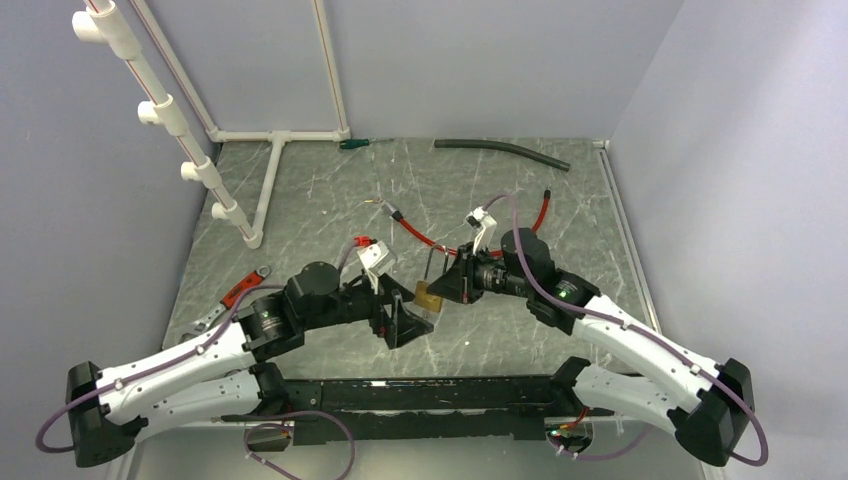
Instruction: Unlock with the key
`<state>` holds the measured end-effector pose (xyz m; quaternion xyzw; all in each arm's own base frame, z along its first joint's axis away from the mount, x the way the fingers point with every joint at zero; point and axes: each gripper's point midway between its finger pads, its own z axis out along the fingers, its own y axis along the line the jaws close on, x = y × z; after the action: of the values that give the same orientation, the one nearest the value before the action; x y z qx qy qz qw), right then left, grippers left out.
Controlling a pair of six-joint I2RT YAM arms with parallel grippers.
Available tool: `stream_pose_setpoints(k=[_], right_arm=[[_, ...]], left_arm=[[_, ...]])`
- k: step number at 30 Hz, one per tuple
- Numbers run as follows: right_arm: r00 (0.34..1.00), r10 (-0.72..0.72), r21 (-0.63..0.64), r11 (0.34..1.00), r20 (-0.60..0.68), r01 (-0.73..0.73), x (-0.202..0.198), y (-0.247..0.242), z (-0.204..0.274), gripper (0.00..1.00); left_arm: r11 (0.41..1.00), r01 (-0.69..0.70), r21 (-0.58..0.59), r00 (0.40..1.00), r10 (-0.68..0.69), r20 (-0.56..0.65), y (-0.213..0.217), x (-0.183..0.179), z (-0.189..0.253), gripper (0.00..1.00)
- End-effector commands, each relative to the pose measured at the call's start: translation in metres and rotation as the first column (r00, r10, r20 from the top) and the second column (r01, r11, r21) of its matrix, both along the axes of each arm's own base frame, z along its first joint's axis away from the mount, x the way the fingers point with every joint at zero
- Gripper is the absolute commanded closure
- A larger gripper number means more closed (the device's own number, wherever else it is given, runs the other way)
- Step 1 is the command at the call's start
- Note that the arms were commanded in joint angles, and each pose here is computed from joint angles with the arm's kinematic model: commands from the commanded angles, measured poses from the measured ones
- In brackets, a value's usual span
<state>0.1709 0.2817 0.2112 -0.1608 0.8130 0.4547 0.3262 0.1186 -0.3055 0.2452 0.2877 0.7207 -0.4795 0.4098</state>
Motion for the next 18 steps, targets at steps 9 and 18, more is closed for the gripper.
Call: stream_pose_setpoints(k=[9,18], right_arm=[[0.861,0.372,0.246,0.85,0.347,-0.466,-0.074,0.008,0.106,1.0],[0.841,0.397,0.274,0.818,0.368,-0.506,-0.082,0.009,0.11,1.0]], left_arm=[[0.957,0.251,-0.149,0.963,-0.231,0.137,0.017,-0.053,0.049,0.15],[0.954,0.279,-0.113,0.958,-0.269,0.1,0.007,-0.053,0.036,0.16]])
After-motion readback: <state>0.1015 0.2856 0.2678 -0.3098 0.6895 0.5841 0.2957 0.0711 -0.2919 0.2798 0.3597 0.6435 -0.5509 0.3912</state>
